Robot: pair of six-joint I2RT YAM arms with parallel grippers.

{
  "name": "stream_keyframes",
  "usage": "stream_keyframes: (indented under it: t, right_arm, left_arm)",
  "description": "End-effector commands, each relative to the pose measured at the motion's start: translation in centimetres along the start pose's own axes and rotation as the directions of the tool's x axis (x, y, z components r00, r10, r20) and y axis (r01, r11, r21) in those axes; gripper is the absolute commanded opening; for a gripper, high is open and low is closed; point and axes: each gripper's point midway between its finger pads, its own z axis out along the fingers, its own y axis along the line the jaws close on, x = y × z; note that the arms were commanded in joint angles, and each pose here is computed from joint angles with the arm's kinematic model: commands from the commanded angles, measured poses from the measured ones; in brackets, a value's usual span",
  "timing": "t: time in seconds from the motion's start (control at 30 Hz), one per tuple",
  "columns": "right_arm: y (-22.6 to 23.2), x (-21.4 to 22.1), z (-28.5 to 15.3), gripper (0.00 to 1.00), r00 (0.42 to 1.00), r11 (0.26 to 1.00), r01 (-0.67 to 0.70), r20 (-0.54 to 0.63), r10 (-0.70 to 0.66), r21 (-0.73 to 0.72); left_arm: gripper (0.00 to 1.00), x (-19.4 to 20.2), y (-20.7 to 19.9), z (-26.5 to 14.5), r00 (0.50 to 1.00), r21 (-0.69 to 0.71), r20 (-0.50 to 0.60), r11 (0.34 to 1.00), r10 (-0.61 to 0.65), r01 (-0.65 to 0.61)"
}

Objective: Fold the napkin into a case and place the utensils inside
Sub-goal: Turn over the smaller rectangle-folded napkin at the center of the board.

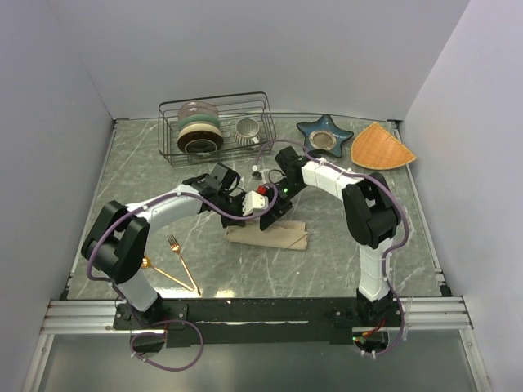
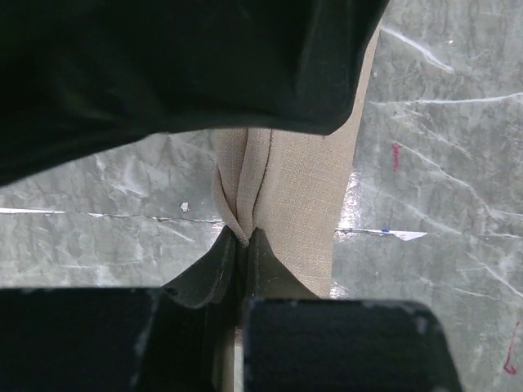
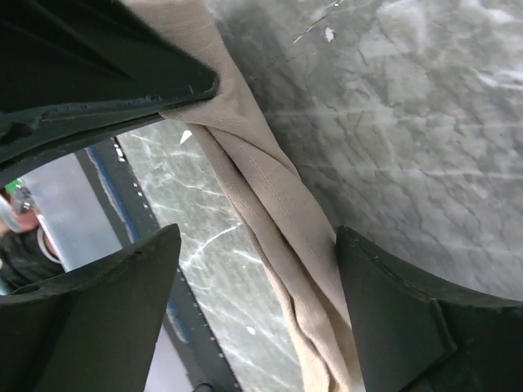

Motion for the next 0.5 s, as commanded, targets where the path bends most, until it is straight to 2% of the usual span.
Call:
stream_keyframes:
  t: [0.0, 0.13, 0.2, 0.47]
  right_arm:
    - [-1.2, 0.3, 0.5, 0.82, 0.998, 0.998, 0.064, 0.006, -0.064, 0.028]
    - [-1.9, 0.5, 0.9, 0.72, 0.997, 0.996, 0.079, -0.005, -0.079, 0.038]
    - [-1.8, 0.3, 0.9, 0.70, 0.997, 0.996, 0.081, -0.001, -0.082, 0.039]
    - [-1.3, -1.4, 0.0, 0.77, 0.993, 0.993, 0.115, 0.033, -0.116, 0.013]
  left_arm:
    - [0.01, -1.6, 0.4, -0.8, 0.996, -0.038, 0.059, 0.997, 0.072, -0.069]
    - [0.01, -1.9, 0.4, -0.9, 0.995, -0.039, 0.067, 0.997, 0.075, -0.073]
    - [0.01, -2.1, 0.4, -1.1, 0.994, -0.041, 0.074, 0.996, 0.081, -0.078]
    - [0.01, -2.4, 0.0, -1.4, 0.989, -0.039, 0.090, 0.993, 0.115, -0.112]
